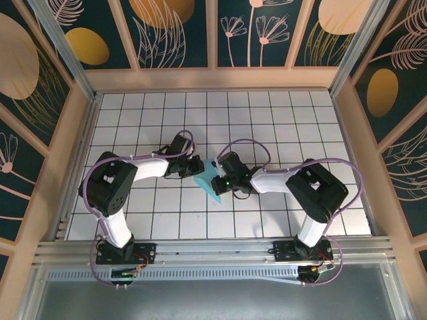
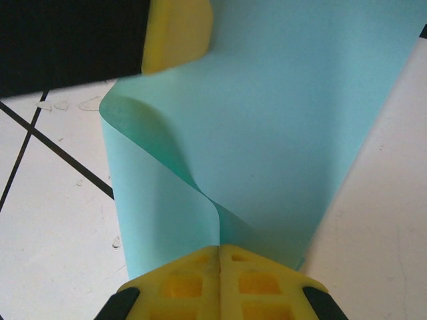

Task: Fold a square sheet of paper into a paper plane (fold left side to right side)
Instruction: Third fold the triangle at the center of the table.

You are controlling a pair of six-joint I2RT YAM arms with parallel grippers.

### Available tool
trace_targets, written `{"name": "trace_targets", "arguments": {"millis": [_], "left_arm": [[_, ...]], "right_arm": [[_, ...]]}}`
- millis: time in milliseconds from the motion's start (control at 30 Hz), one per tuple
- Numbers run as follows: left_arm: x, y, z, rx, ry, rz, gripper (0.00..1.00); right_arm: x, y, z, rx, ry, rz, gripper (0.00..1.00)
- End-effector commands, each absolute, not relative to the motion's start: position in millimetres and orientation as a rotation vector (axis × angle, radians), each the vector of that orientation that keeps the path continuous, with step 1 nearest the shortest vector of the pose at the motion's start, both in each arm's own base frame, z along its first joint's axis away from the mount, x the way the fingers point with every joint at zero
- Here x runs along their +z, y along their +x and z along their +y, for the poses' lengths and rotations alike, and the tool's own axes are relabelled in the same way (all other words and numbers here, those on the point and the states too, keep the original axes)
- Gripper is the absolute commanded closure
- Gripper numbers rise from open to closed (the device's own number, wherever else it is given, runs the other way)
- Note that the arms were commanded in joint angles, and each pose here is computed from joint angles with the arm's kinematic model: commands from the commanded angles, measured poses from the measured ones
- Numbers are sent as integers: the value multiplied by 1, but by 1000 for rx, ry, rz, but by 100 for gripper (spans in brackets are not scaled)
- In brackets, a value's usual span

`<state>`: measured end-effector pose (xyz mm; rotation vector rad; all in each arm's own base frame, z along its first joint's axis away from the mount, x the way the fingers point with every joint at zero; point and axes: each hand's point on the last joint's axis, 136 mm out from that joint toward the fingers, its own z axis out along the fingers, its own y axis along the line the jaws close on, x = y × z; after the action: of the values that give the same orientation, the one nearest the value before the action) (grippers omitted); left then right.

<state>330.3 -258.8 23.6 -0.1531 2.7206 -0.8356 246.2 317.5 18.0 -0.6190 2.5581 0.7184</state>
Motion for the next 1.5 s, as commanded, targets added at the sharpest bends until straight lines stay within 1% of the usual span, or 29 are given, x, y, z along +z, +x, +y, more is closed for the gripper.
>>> {"name": "trace_targets", "arguments": {"millis": [0,67,167,333,467,533,667,900,1033,1467], "left_arm": [[56,344,-252,-802,-142,2654,87],[77,349,-246,-814,-151,2592,87],[96,343,-239,-832,-148,2520,92],[110,307,-237,-1011,-77,2405,100],[110,279,-242,-1184,-68,2343,100],[106,269,-249,-1221,-55,2345,100],[103,262,-260,-1284,-65,2341,100],[84,265,-276,-1244,-50,2424,100],[71,268,-274,-1192,-81,2460,100],[47,266,-278,-1165,-77,2533,100]], "right_arm": [[-13,232,299,643,-612,2695,100],[-14,231,299,646,-613,2701,100],[-13,231,299,649,-606,2704,100],[-12,231,301,664,-598,2704,100],[-13,230,302,670,-596,2707,100],[-14,230,301,664,-596,2711,100],[-18,228,298,649,-595,2725,100],[-20,227,299,648,-597,2735,100],[-20,227,299,642,-600,2735,100],[-22,228,299,634,-601,2741,100]]}}
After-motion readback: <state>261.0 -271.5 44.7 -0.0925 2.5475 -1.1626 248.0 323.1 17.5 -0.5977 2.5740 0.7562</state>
